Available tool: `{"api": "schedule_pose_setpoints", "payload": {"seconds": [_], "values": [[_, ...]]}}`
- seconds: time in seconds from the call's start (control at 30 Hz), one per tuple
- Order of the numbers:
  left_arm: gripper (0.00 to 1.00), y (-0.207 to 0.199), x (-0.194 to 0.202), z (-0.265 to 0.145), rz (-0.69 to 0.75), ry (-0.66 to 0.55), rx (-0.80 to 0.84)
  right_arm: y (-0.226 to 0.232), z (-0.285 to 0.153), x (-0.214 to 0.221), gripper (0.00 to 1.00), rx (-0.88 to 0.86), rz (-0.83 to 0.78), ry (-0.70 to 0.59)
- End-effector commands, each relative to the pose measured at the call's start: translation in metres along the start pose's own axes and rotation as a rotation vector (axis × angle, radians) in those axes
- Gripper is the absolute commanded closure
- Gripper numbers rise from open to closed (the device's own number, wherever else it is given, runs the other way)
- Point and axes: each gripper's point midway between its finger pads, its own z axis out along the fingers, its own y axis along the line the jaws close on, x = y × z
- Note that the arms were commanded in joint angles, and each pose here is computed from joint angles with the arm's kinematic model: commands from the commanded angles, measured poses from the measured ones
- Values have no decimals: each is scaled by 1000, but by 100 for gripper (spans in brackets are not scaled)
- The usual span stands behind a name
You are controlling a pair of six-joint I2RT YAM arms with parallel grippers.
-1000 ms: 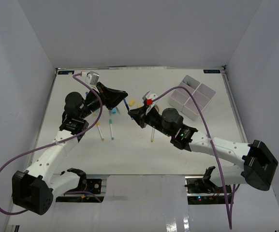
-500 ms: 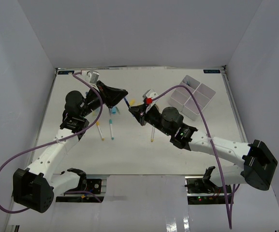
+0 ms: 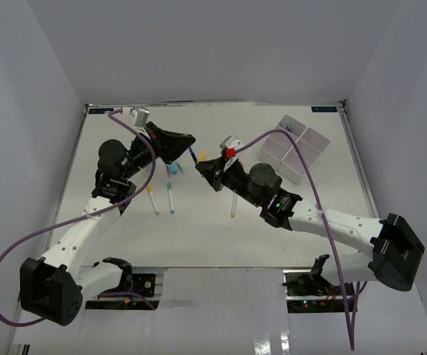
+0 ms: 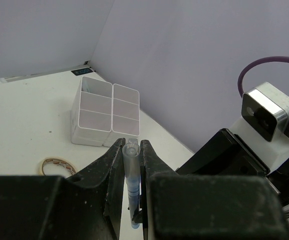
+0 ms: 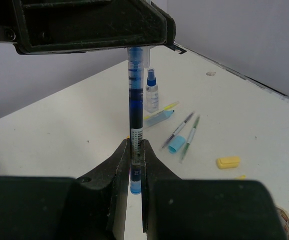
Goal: Sort the stationery into containers
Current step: Close the pen cap on the pen.
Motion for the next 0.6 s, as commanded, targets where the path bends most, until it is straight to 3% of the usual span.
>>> {"api": "schedule_pose_setpoints", "payload": {"seconds": [0.0, 0.13, 0.23, 0.3, 0.43, 0.57], "values": [[83, 5, 24, -3, -58, 71, 1, 9, 1, -104, 92, -29, 32, -316], [83, 6, 27, -2, -73, 83, 3, 8, 0, -108, 92, -21, 28, -329], [91, 10, 30, 0, -76, 101, -13, 6, 0, -112, 92, -11, 13, -331], [91, 12, 30, 1, -69, 111, -19, 5, 0, -114, 92, -4, -1, -327], [90, 16, 34, 3, -73, 135, -27, 2, -2, -119, 92, 11, -15, -338], [83, 22, 40, 6, -92, 180, -41, 3, 0, -124, 92, 10, -27, -339]]}}
